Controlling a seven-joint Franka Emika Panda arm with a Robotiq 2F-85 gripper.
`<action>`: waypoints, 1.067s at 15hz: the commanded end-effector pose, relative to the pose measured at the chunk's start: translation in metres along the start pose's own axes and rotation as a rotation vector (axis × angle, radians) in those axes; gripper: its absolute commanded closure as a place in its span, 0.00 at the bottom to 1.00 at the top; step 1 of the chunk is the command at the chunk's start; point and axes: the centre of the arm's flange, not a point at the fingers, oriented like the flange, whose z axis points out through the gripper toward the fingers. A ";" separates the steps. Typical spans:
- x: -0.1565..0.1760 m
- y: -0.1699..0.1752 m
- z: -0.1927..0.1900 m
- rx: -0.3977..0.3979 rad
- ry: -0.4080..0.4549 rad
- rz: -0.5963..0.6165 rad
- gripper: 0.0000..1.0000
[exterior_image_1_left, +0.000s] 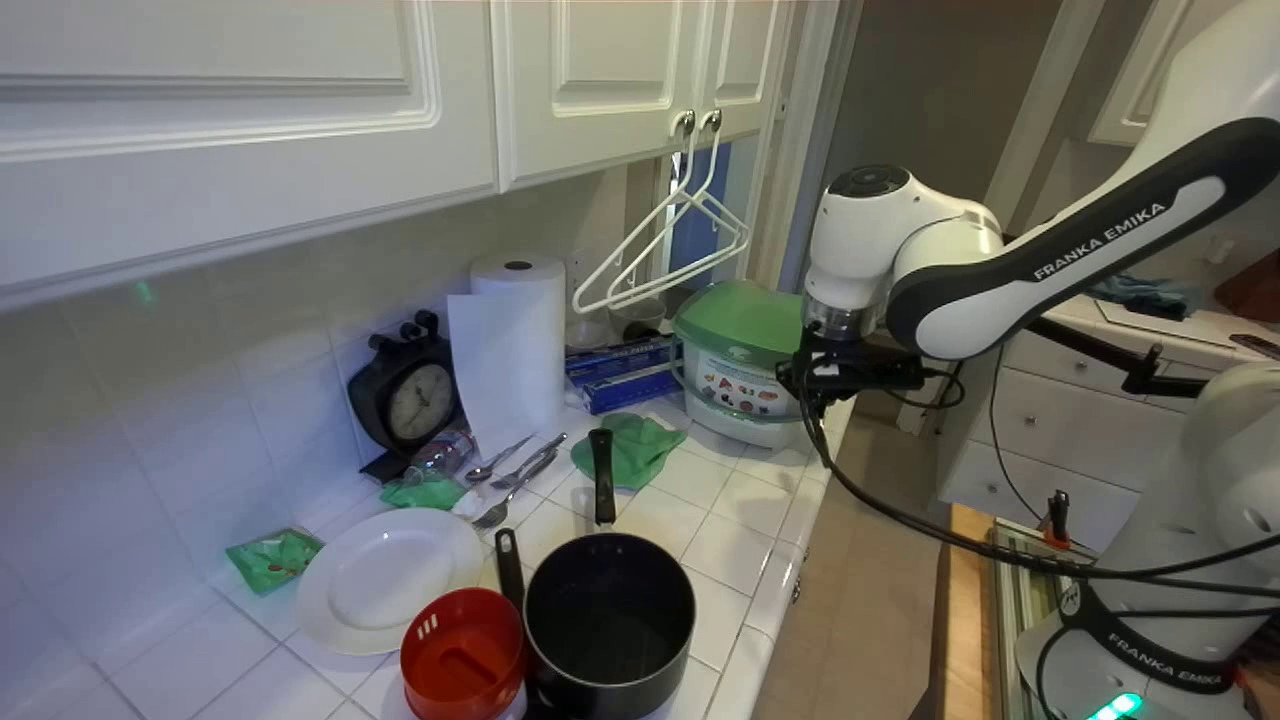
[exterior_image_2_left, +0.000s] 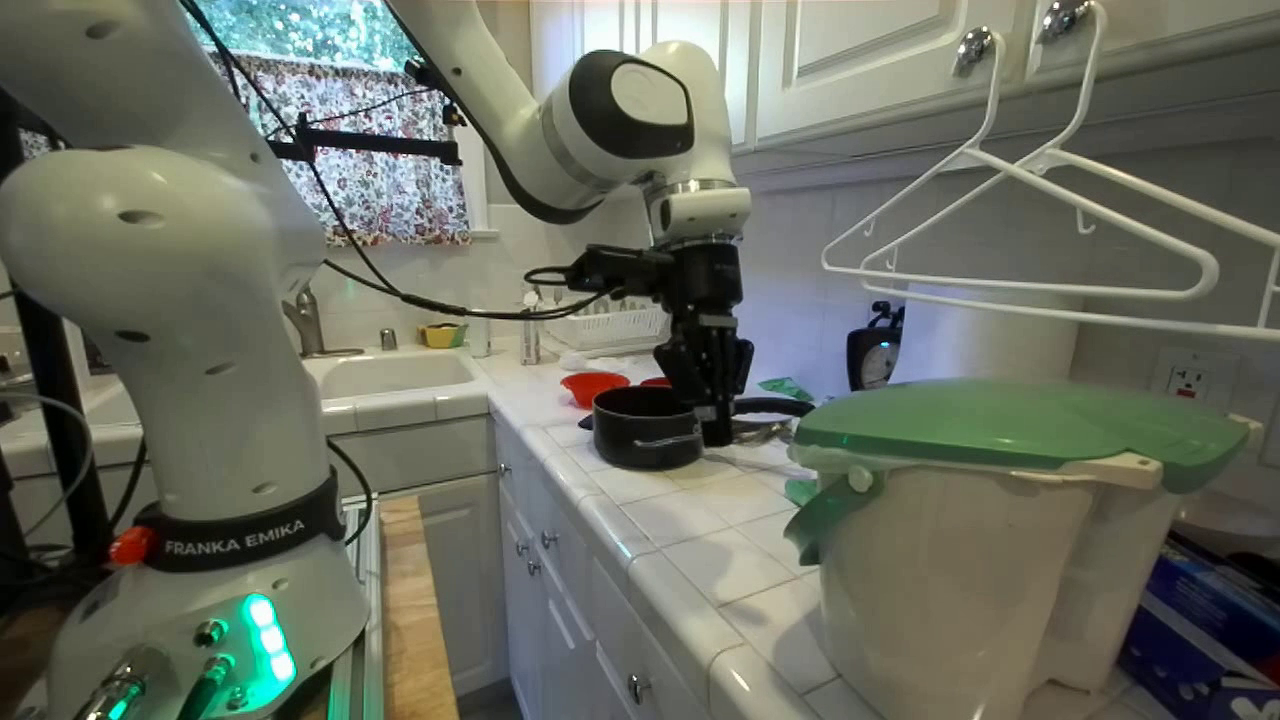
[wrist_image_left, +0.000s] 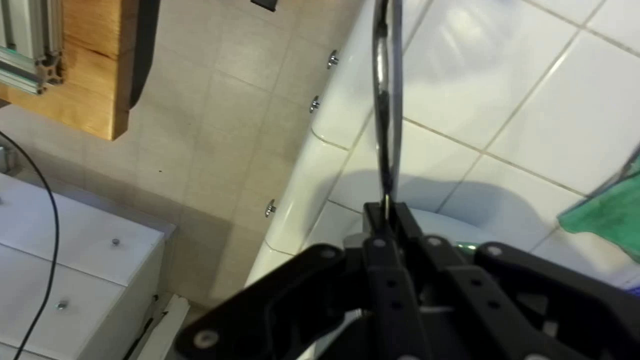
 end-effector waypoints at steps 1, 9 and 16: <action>0.019 -0.016 0.000 0.089 0.018 0.042 0.97; 0.049 -0.043 0.019 0.200 -0.026 0.097 0.97; 0.056 -0.043 0.034 0.202 -0.048 0.131 0.97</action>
